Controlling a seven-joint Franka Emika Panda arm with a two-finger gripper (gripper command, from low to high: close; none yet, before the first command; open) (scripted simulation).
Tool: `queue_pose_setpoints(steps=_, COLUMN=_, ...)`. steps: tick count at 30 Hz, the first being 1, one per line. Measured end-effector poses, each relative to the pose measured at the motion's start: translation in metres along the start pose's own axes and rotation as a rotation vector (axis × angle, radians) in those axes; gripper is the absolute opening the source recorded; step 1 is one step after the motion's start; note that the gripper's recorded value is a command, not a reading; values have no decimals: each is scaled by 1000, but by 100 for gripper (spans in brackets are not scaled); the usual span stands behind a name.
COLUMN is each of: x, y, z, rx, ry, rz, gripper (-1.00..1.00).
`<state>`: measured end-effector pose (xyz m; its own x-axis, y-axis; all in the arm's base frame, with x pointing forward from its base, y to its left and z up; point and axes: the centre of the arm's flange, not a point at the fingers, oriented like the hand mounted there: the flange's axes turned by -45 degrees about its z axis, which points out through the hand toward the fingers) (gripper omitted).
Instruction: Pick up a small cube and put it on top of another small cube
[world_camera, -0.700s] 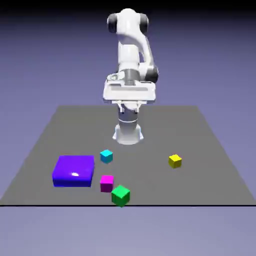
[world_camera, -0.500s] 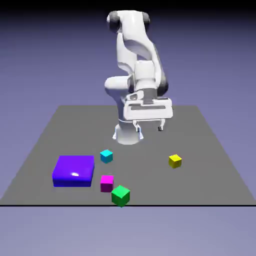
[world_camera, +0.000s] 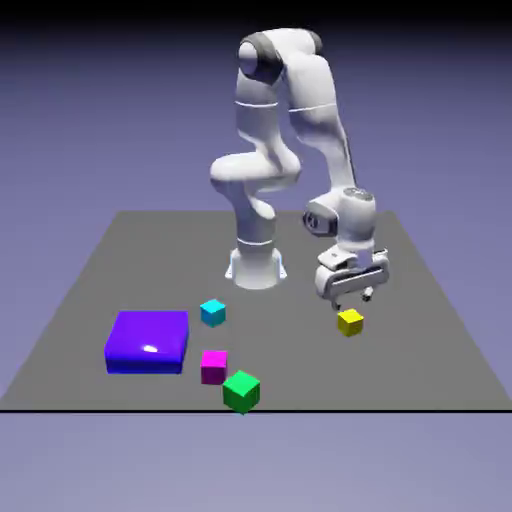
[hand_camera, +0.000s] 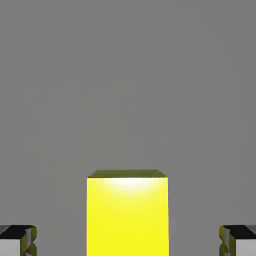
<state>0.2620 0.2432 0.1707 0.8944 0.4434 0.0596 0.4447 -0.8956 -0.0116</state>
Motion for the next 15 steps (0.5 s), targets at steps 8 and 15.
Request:
queue_pose_setpoints(steps=8, x=-4, y=4, z=47, rx=-9, ry=-3, rz=-4, gripper=0)
queue_pose_setpoints(steps=15, x=-1, y=0, z=25, rx=1, ry=0, rz=1, gripper=-100)
